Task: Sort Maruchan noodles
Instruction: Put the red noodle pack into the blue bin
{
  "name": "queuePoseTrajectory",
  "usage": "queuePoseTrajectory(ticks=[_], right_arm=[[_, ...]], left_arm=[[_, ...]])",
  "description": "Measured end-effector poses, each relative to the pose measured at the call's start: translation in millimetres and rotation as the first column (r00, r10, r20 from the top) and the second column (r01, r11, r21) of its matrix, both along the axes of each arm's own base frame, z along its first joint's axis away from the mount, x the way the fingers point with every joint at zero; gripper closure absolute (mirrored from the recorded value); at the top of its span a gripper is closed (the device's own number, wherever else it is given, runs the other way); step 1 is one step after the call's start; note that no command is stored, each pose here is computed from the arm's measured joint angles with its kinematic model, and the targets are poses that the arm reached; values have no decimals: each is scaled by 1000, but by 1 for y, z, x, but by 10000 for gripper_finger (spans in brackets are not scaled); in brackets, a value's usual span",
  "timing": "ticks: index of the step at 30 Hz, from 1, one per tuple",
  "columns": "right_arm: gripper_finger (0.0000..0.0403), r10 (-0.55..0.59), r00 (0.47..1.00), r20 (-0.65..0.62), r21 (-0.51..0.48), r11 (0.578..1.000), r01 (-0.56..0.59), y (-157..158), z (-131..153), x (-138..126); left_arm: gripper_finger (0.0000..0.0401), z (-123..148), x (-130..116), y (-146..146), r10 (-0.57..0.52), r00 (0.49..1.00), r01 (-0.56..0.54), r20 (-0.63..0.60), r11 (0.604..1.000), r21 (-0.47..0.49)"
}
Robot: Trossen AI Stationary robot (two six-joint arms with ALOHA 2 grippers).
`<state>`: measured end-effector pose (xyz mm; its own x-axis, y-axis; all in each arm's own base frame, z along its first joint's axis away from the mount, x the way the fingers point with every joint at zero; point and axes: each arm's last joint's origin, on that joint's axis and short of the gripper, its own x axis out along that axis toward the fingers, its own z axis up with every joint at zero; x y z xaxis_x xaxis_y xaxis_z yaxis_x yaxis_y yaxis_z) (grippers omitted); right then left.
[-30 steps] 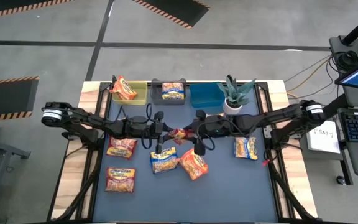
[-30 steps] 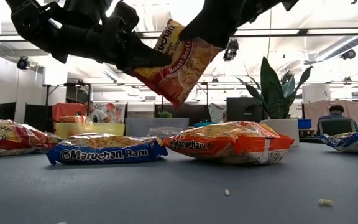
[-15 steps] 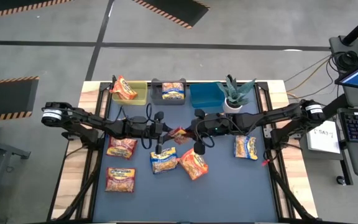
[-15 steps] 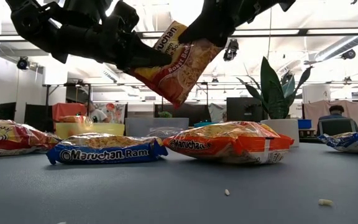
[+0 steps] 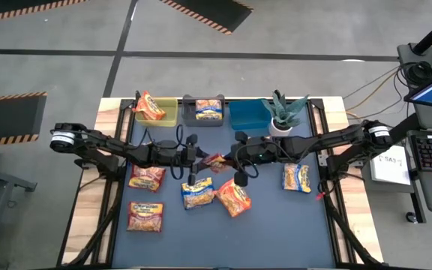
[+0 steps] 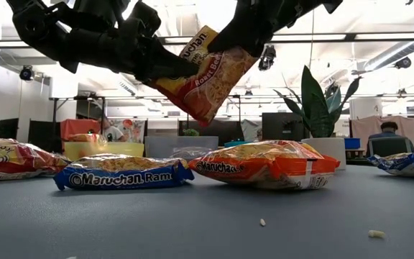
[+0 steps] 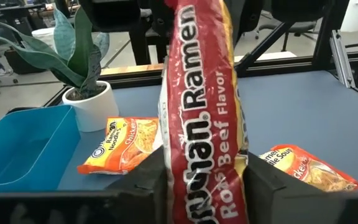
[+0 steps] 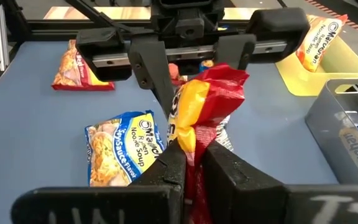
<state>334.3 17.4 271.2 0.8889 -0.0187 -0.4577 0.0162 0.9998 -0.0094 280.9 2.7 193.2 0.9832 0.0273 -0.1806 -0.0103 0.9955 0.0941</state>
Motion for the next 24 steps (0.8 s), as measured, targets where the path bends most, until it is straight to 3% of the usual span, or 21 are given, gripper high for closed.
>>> queuePoseTrajectory(ticks=[7,11,19,24], right_arm=[[375,-11,1000,-29,3,1000,11,0,-1,-3],[375,-26,999,-48,17,999,26,-3,5,-4],[375,-148,979,-142,-44,989,143,-6,25,-7],[383,-211,967,-144,-36,977,208,-8,32,-7]], left_arm=[[194,0,0,2,45,999,-44,-5,998,53],[165,3,-2,2,36,999,-36,-3,994,102],[155,27,-14,5,32,998,-42,54,979,201],[159,49,-29,8,119,986,-148,116,947,284]])
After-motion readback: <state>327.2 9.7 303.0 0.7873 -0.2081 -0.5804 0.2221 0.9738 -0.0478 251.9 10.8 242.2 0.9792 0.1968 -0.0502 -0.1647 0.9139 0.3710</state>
